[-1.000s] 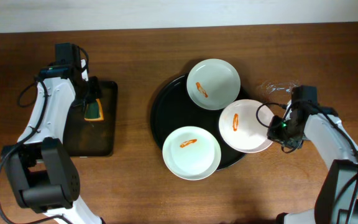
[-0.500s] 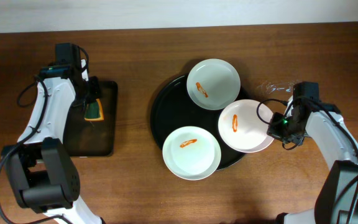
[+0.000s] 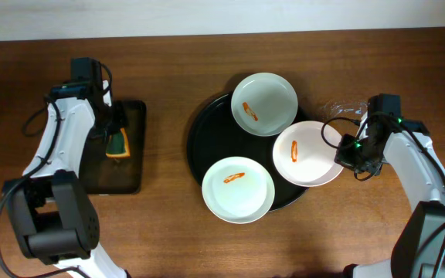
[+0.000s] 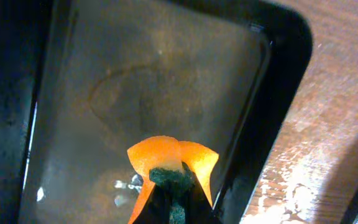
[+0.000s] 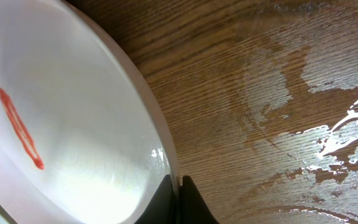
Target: Clean dirty plates on tray and stack at the side
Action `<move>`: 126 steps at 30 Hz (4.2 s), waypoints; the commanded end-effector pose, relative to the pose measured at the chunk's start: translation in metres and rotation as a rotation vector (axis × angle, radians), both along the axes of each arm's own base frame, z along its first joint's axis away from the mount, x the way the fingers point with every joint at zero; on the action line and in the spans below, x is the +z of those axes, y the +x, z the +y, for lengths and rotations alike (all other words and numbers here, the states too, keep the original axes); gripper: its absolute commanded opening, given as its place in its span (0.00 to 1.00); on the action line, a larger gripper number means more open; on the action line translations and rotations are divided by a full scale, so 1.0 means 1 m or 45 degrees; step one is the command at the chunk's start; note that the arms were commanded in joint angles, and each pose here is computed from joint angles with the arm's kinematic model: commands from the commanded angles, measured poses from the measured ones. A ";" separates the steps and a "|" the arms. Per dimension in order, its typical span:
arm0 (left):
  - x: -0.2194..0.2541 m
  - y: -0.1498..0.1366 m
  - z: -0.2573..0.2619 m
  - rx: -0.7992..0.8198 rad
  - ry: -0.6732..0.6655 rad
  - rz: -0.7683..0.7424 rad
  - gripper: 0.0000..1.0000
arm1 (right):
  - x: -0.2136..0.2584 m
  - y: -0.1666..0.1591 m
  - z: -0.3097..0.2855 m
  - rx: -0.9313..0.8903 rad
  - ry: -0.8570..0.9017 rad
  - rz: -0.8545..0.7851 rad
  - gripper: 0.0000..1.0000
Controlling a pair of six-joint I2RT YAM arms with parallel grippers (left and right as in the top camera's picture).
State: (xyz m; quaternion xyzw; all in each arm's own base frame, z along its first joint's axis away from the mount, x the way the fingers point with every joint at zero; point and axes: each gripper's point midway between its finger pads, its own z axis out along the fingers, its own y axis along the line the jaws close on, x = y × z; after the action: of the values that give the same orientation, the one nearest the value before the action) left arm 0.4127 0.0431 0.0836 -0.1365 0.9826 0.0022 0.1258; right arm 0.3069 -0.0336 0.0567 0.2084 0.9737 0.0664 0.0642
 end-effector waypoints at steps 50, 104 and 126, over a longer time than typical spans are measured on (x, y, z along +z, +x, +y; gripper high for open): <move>0.013 -0.014 -0.001 -0.039 0.005 -0.142 0.00 | 0.027 0.013 0.005 0.105 -0.027 -0.056 0.04; 0.092 0.009 -0.225 -0.512 -1.016 -0.425 0.00 | 0.060 0.034 0.050 0.233 -0.114 -0.129 0.04; 0.043 -0.059 -0.427 -0.783 -0.850 -0.430 0.00 | 0.054 0.005 0.015 0.015 -0.222 0.045 0.04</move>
State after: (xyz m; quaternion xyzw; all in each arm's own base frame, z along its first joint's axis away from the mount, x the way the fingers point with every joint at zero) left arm 0.3512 -0.3766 0.1364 0.1384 0.8875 -0.3736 0.2316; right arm 0.3096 -0.0094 0.1014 0.1820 0.9819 -0.0110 0.0511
